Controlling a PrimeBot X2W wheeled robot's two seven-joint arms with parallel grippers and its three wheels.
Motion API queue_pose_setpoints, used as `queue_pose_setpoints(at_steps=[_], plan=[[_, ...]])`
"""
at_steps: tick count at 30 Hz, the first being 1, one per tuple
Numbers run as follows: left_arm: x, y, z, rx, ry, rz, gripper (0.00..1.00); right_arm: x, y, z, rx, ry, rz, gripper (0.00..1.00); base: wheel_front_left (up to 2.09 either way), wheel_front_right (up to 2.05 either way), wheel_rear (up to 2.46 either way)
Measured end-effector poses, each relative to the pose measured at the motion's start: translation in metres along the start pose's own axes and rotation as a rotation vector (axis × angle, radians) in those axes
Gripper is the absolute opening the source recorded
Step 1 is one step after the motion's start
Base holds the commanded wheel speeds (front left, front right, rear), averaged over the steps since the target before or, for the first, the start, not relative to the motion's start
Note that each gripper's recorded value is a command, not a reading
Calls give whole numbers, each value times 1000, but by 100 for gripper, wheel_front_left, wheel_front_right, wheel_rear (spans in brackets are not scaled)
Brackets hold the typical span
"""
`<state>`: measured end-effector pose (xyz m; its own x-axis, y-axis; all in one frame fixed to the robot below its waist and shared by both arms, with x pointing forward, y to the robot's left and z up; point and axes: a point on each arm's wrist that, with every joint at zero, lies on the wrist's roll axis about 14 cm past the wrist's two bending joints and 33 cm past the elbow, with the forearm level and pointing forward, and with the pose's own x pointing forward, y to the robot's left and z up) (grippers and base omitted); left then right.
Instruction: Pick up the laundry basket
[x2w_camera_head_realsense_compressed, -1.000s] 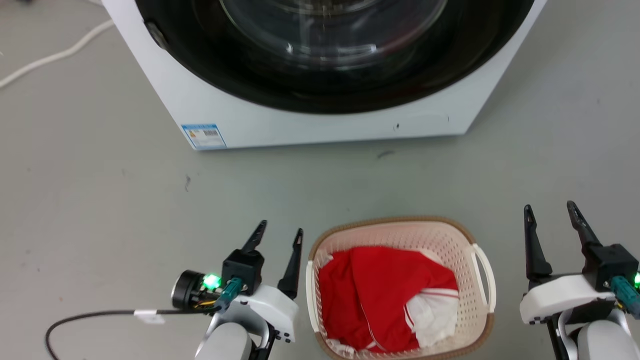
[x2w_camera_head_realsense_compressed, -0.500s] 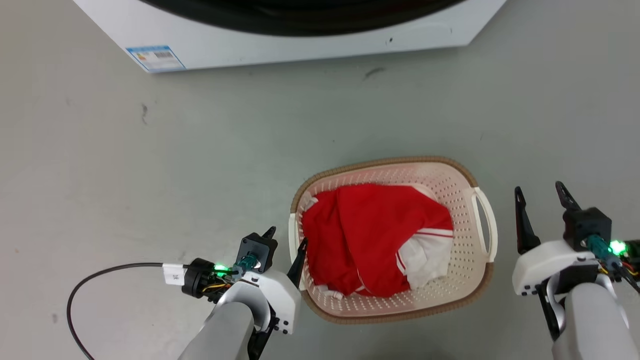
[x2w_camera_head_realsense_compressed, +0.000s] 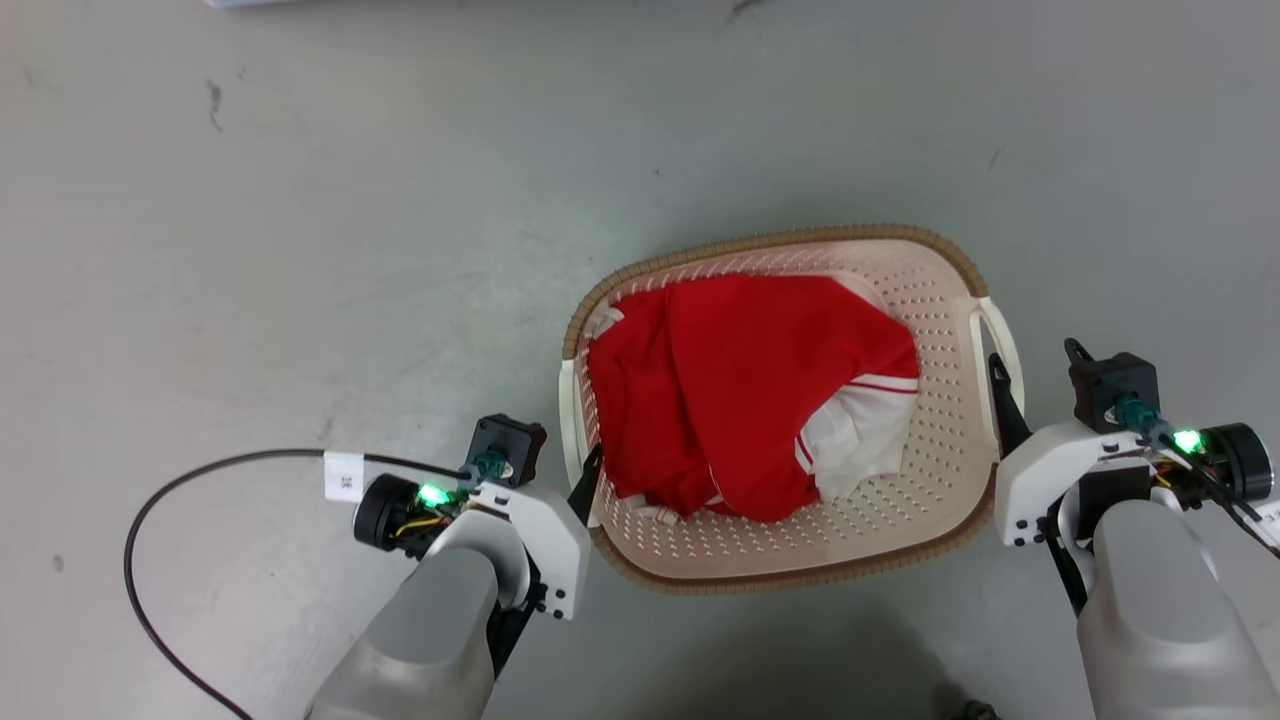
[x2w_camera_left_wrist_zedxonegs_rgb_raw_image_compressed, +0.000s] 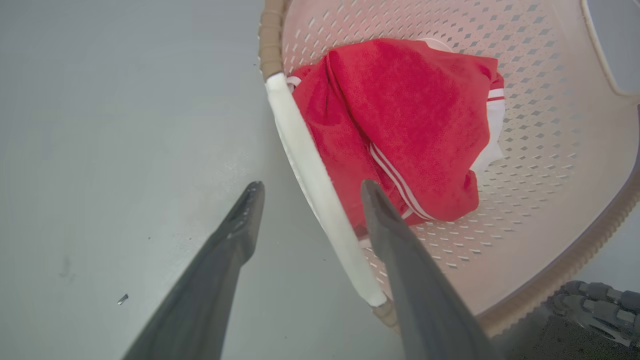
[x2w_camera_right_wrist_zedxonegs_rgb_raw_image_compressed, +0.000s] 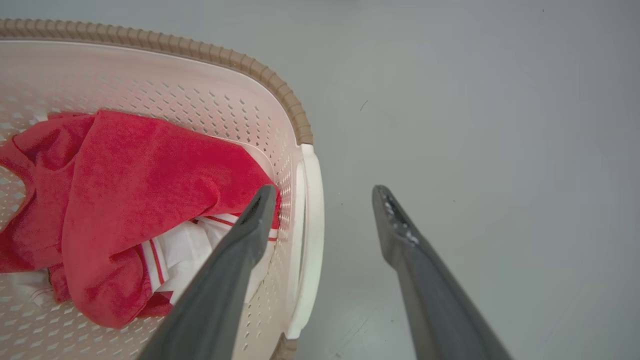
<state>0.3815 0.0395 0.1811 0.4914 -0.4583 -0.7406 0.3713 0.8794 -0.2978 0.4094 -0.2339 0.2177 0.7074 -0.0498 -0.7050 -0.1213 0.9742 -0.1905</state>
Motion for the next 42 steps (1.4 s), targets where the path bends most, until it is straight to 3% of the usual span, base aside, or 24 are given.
queue_pose_setpoints(at_steps=[9, 22, 23, 24, 25, 26, 42], plan=[[24, 5, -20, -4, 71, -27, 100, 22, 8, -48, -14, 176, 35, 100, 0, 0, 0], [46, 11, -38, 2, 123, -42, 100, 47, 23, -72, -38, 265, 82, 100, 0, 0, 0], [46, 12, -39, 5, 126, -42, 100, 48, 23, -72, -40, 267, 83, 48, 0, 0, 0], [47, 12, -40, 8, 129, -42, 47, 49, 24, -72, -44, 267, 86, 0, 0, 0, 0], [47, 12, -40, 11, 129, -43, 6, 50, 25, -71, -48, 268, 90, 0, 0, 0, 0], [47, 12, -39, 12, 127, -44, 0, 51, 27, -72, -47, 271, 95, 0, 0, 0, 0], [24, 12, -21, 25, 101, -14, 0, 30, 40, -57, -25, 257, 127, 0, 0, 0, 0]])
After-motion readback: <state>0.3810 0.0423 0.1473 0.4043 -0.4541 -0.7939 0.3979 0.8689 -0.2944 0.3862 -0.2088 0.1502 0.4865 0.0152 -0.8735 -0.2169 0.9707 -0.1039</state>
